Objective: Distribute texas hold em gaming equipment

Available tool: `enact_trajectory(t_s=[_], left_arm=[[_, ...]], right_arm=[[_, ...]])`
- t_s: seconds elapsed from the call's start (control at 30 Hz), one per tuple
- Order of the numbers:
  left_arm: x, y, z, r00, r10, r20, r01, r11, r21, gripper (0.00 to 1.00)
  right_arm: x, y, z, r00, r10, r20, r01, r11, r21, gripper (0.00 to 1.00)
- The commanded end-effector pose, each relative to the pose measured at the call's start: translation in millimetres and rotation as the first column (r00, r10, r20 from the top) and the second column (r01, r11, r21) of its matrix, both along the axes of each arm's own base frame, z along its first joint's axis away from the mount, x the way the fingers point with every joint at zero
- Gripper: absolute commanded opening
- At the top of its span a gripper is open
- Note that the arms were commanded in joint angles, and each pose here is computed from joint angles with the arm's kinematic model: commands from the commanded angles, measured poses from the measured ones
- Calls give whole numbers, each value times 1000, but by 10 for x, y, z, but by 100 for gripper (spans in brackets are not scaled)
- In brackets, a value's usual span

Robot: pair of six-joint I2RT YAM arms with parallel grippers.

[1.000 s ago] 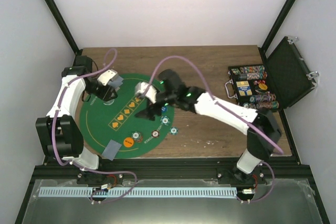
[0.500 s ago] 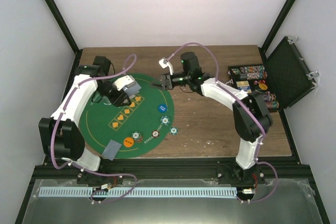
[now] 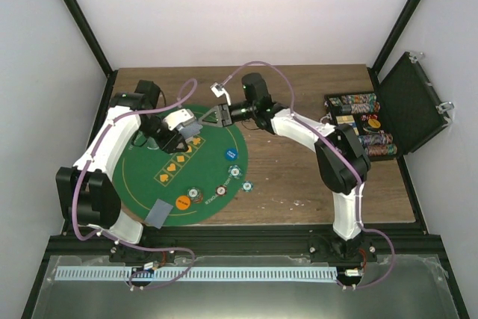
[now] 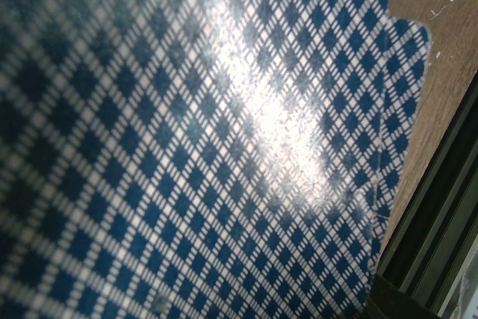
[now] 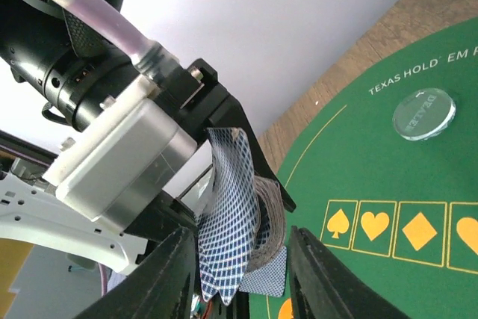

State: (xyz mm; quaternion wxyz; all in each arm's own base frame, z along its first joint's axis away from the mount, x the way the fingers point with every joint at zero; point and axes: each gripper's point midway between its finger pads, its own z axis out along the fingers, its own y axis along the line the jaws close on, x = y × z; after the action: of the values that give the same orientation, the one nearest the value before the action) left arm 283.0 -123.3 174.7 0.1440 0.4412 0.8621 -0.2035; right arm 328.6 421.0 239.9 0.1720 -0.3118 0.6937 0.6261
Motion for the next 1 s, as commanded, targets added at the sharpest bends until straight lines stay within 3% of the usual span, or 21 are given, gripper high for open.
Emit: enact_trajectory(t_s=[0.0,0.27,0.5,0.63,0.97], left_arm=[[6,-47,45,1000,-26,5,26,999,-20,46],[12,-48,42,1000,-27,5,27,999,-19,46],[14,-50,38,1000,-26,4,26,999,-20,46],[15,-49,22,1000,-25,-1,25,1000,-18,46],[6,-38,-2,1000,-25,-4,25,1000,-14,46]], right_arm=[[106,92,149,999,-9,36,9,1000,21,34],[102,286,135,998,12,53,-12,1000,-8,20],[96,315,94,999,16,47,-15,1000,-16,18],[73,327,99,998,20,54,-19,1000,-22,7],[123,283,121,995,-31,96,37,998,-59,12]])
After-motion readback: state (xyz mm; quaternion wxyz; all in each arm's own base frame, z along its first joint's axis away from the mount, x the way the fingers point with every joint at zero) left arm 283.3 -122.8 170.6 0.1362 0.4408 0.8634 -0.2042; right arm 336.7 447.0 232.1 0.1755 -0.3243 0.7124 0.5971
